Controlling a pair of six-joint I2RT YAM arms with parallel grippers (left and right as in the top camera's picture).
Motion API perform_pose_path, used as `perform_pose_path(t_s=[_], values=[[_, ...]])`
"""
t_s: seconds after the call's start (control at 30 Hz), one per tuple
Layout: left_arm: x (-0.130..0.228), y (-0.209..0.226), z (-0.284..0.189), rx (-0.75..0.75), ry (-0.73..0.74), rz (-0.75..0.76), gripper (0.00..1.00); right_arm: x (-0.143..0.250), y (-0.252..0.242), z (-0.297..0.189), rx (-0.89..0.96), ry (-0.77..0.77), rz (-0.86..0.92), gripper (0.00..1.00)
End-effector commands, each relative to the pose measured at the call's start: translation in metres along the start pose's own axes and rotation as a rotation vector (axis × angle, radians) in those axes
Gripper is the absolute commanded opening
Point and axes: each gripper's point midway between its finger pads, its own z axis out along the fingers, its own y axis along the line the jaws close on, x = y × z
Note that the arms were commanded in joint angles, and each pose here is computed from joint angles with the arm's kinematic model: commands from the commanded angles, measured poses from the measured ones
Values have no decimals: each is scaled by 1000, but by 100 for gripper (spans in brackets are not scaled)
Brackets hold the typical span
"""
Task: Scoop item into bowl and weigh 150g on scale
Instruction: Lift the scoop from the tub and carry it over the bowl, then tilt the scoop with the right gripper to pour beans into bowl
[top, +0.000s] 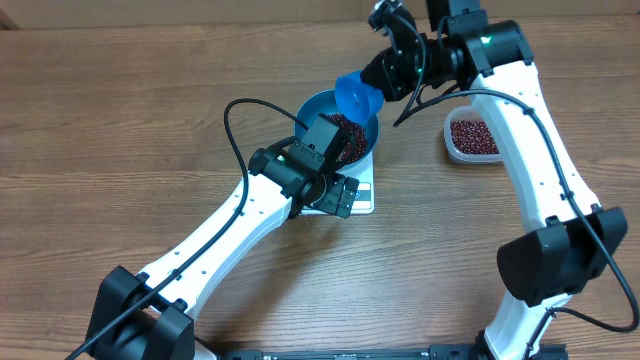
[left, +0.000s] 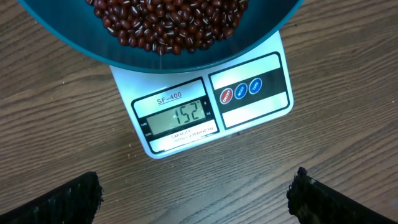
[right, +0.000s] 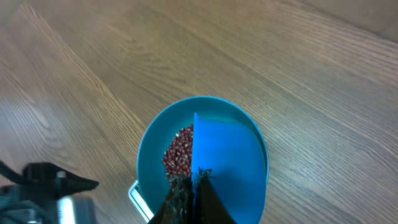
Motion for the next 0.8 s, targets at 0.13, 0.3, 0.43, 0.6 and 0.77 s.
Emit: perform_pose_path(t_s=[0.13,0.3,0.43,0.6,0.77], values=[[-2,1,-2,-7,-8,23,99,20,0,42,-33,91,-175,4],[-2,1,-2,-7,-8,22,99,22,2,56,-49,102,-227,4],[-2,1,-2,-7,-8,23,100,24,0,65,-53,106,-229,4],[-2,1,-2,-7,-8,23,99,22,-4,73,-54,96,-306,4],[-2,1,-2,-7,-8,23,100,17,-5,73,-47,78,-350,4]])
